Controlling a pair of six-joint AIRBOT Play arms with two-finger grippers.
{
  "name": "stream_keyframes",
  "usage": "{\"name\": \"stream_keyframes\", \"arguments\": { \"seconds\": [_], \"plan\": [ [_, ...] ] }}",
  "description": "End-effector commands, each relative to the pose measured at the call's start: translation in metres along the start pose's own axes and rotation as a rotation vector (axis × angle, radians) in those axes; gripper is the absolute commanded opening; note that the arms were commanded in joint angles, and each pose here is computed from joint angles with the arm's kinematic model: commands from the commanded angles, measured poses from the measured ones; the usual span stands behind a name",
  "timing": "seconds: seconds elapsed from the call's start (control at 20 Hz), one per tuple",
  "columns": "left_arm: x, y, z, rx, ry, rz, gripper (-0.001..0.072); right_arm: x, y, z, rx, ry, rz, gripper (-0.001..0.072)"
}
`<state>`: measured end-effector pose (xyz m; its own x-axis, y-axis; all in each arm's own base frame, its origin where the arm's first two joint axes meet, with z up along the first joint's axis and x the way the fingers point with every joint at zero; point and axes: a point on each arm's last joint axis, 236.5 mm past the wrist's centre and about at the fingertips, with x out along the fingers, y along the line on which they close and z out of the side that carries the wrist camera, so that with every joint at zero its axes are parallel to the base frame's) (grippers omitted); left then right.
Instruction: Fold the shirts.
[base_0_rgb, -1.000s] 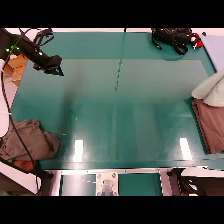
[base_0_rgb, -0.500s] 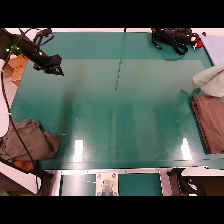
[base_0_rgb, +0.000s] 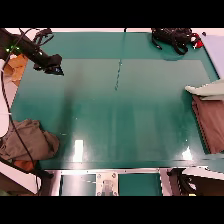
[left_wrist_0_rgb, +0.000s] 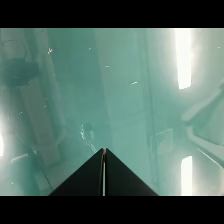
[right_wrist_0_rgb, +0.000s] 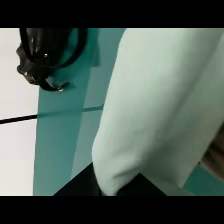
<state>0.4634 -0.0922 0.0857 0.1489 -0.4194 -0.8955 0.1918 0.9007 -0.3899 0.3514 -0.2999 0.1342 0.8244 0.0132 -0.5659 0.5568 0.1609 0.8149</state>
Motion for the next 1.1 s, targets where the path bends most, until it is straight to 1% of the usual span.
{"name": "stream_keyframes", "arguments": {
  "seconds": [0.0,0.1,0.2,0.35,0.45,0.65,0.7,0.75,0.8,0.85,0.95,1.0,1.05],
  "plan": [
    [0.0,-0.004,-0.002,0.001,0.008,-0.015,0.0027,-0.032,-0.046,-0.015,0.107,0.01,-0.069,0.0016],
    [0.0,-0.005,-0.002,0.002,0.007,-0.021,0.0027,-0.047,-0.072,-0.021,0.136,0.035,-0.137,0.0016],
    [0.0,-0.005,-0.002,0.002,0.007,-0.021,0.0027,-0.061,-0.1,-0.029,0.155,0.064,-0.243,0.0016],
    [0.0,-0.005,-0.002,0.002,0.007,-0.021,0.0026,-0.08,-0.137,-0.031,0.143,0.048,-0.417,0.0017],
    [0.0,-0.006,-0.002,0.002,0.007,-0.024,0.0027,-0.089,-0.155,-0.03,0.133,0.036,-0.505,0.0017],
    [0.0,-0.006,-0.001,0.002,0.004,-0.024,0.0027,-0.103,-0.214,-0.036,0.125,0.038,-0.708,0.0017],
    [0.0,-0.006,-0.001,0.002,0.004,-0.024,0.0027,-0.107,-0.235,-0.043,0.126,0.055,-0.774,0.0036],
    [0.0,-0.006,-0.001,0.002,0.005,-0.024,0.0027,-0.112,-0.255,-0.052,0.13,0.087,-0.84,0.0282],
    [0.0,-0.006,-0.001,0.002,0.004,-0.024,0.0027,-0.117,-0.27,-0.06,0.132,0.116,-0.894,0.0555],
    [0.0,-0.006,-0.001,0.003,0.004,-0.025,0.0027,-0.121,-0.277,-0.064,0.135,0.139,-0.926,0.059],
    [-0.001,-0.009,-0.001,0.009,0.001,-0.037,0.0027,-0.116,-0.266,-0.058,0.142,0.119,-0.9,0.0587],
    [-0.001,-0.014,0.001,0.014,-0.006,-0.056,0.0026,-0.107,-0.249,-0.052,0.115,0.108,-0.86,0.0488],
    [-0.003,-0.018,0.005,0.017,-0.027,-0.068,0.0026,-0.092,-0.224,-0.045,0.059,0.101,-0.802,0.0233]
  ]
}}
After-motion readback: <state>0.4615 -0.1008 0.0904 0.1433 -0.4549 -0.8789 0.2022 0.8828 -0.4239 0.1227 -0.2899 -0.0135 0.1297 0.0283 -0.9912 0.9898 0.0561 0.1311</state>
